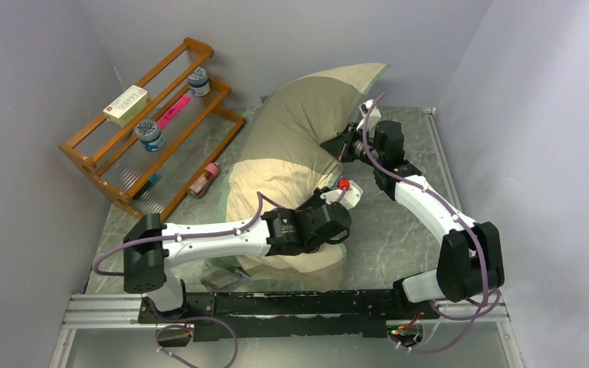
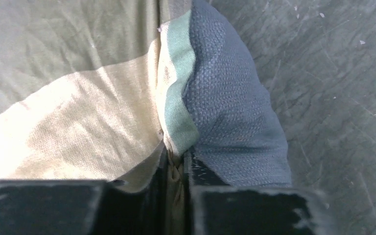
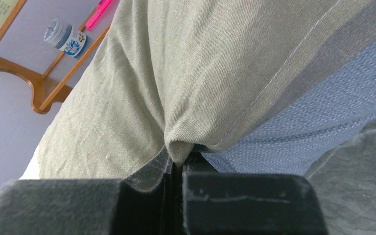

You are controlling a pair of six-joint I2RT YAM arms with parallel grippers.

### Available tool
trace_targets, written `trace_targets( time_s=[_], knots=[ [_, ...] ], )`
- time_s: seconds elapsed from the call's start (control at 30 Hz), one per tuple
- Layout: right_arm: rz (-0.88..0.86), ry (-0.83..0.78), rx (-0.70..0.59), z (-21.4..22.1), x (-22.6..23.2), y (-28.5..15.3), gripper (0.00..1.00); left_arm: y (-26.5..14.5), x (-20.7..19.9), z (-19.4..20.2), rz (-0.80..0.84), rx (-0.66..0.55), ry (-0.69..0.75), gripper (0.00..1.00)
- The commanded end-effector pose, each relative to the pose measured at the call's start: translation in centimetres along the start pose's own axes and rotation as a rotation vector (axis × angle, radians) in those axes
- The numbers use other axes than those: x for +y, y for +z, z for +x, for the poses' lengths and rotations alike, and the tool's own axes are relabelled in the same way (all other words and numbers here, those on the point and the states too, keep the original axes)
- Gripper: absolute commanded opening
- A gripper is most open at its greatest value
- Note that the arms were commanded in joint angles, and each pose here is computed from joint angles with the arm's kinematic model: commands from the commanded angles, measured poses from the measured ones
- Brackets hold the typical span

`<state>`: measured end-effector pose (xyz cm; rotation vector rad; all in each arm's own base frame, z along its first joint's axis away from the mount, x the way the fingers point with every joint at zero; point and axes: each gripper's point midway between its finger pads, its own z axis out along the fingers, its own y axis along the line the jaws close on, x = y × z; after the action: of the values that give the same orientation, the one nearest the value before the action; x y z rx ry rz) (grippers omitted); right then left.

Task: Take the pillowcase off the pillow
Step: Turn over the pillow at the center of the board.

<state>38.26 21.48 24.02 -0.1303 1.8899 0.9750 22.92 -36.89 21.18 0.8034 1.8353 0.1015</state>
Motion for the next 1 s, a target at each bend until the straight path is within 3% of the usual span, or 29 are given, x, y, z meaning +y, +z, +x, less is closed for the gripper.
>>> trace_targets(
  time_s=[0.0, 0.67, 0.83, 0.97],
  knots=[
    [-0.159, -0.101, -0.088, -4.1, 5.7, -1.1, 0.0, -1.1, 3.4, 0.9, -0.047, 0.037, 0.043, 0.06],
    [0.036, -0.286, -0.387, -18.7, 6.8, -6.4, 0.0, -8.9, 3.1, -16.6, 0.376, -0.336, -0.046, 0.05],
    [0.135, -0.359, -0.474, -22.3, 7.5, -9.4, 0.0, -10.1, 2.4, -18.8, 0.468, -0.402, -0.078, 0.05],
    [0.188, -0.412, -0.509, -23.7, 8.1, -11.4, 0.0, -9.2, 1.1, -18.4, 0.57, -0.4, -0.123, 0.05]
  ],
)
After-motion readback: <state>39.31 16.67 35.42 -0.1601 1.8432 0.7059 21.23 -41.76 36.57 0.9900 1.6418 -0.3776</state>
